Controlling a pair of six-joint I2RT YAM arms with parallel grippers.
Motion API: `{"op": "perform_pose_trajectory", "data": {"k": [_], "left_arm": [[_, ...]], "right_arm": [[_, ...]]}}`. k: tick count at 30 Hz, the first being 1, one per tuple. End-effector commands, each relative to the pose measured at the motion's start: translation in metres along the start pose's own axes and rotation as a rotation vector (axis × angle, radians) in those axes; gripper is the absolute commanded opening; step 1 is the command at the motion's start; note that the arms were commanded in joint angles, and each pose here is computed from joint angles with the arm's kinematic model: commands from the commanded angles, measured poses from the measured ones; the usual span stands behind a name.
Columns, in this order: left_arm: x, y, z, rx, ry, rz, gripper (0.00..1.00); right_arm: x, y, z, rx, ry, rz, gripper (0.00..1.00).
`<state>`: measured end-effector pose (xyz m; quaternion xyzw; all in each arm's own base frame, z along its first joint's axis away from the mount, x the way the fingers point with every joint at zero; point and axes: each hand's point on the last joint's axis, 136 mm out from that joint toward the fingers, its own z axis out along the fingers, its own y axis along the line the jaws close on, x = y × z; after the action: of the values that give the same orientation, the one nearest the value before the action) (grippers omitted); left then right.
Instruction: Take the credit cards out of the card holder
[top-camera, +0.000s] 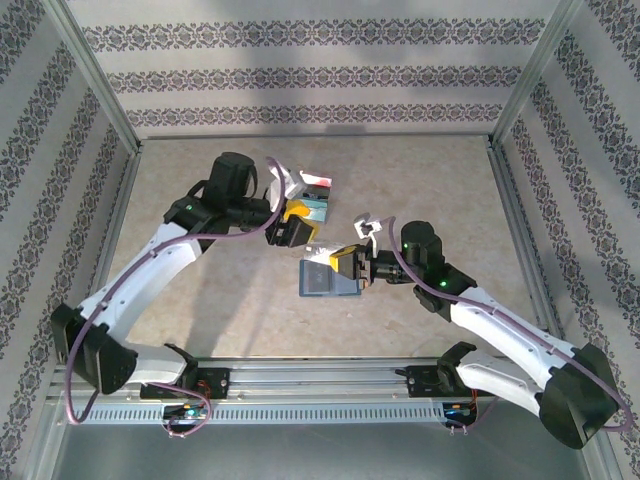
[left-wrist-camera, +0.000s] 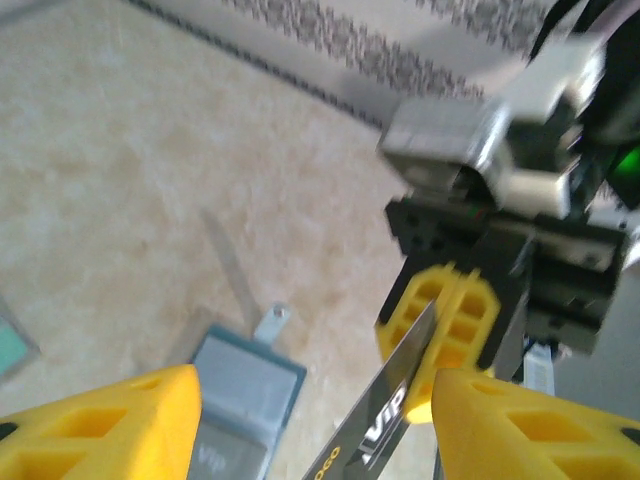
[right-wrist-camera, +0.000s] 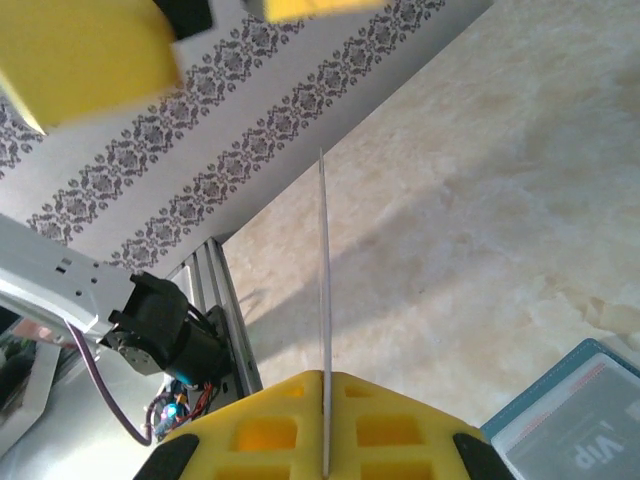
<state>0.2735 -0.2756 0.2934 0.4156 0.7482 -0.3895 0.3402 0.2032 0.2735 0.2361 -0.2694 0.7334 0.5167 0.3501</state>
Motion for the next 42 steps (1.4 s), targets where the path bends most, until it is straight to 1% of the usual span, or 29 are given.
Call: {"op": "perform_pose_trajectory", "data": {"k": [1, 7, 9, 12, 14, 18, 21, 22, 23, 25, 26, 27, 28, 30, 33, 34, 37, 40, 42], "left_arm": [[0.025, -0.017, 0.001, 0.099, 0.147, 0.047, 0.60], [0.036, -0.027, 0.021, 0.206, 0.262, 0.078, 0.54], [0.042, -0.027, 0.027, 0.220, 0.294, 0.081, 0.52], [0.047, -0.026, 0.031, 0.238, 0.319, 0.082, 0.47], [0.048, -0.024, 0.033, 0.242, 0.321, 0.087, 0.39], [0.048, -0.024, 0.034, 0.254, 0.326, 0.104, 0.18], [0.048, -0.021, 0.035, 0.247, 0.329, 0.123, 0.01], [0.048, -0.019, 0.035, 0.237, 0.330, 0.130, 0.00], [0.048, -0.017, 0.036, 0.225, 0.330, 0.139, 0.00], [0.048, -0.009, 0.037, 0.186, 0.327, 0.162, 0.00], [0.047, -0.002, 0.038, 0.157, 0.323, 0.179, 0.00], [0.046, 0.005, 0.039, 0.129, 0.318, 0.193, 0.00], [0.045, 0.014, 0.040, 0.090, 0.308, 0.213, 0.00], [0.042, 0.037, 0.040, 0.013, 0.288, 0.251, 0.00], [0.036, 0.077, 0.043, -0.116, 0.268, 0.349, 0.00], [0.034, 0.089, 0.045, -0.151, 0.265, 0.400, 0.00], [0.029, 0.122, 0.049, -0.236, 0.264, 0.512, 0.00], [0.018, 0.150, 0.051, -0.264, 0.235, 0.532, 0.00], [0.014, 0.165, 0.053, -0.254, 0.226, 0.524, 0.00]], "right_arm": [[-0.004, 0.010, 0.002, -0.047, 0.029, -0.041, 0.00], [-0.005, 0.008, 0.008, -0.061, 0.056, -0.039, 0.00], [-0.005, 0.008, 0.009, -0.063, 0.059, -0.040, 0.00], [-0.005, 0.007, 0.010, -0.063, 0.062, -0.041, 0.00], [-0.005, 0.008, 0.010, -0.071, 0.064, -0.044, 0.00], [-0.005, 0.007, 0.010, -0.065, 0.065, -0.048, 0.00], [-0.005, 0.003, 0.010, -0.051, 0.063, -0.048, 0.00], [-0.005, 0.002, 0.010, -0.043, 0.063, -0.047, 0.00], [-0.006, -0.001, 0.010, -0.029, 0.060, -0.045, 0.12], [-0.006, -0.009, 0.008, 0.009, 0.058, -0.040, 0.23], [-0.006, -0.013, 0.007, 0.034, 0.054, -0.040, 0.34], [-0.007, -0.019, 0.005, 0.074, 0.045, -0.035, 0.41], [-0.009, -0.026, 0.002, 0.114, 0.034, -0.031, 0.43], [-0.012, -0.042, -0.005, 0.216, 0.009, -0.016, 0.56], [-0.017, -0.069, -0.022, 0.408, -0.039, 0.026, 0.69], [-0.019, -0.078, -0.029, 0.471, -0.053, 0.045, 0.69], [-0.021, -0.091, -0.047, 0.597, -0.086, 0.081, 0.68], [-0.021, -0.101, -0.061, 0.686, -0.123, 0.112, 0.68], [-0.021, -0.104, -0.067, 0.712, -0.147, 0.133, 0.68]]}}
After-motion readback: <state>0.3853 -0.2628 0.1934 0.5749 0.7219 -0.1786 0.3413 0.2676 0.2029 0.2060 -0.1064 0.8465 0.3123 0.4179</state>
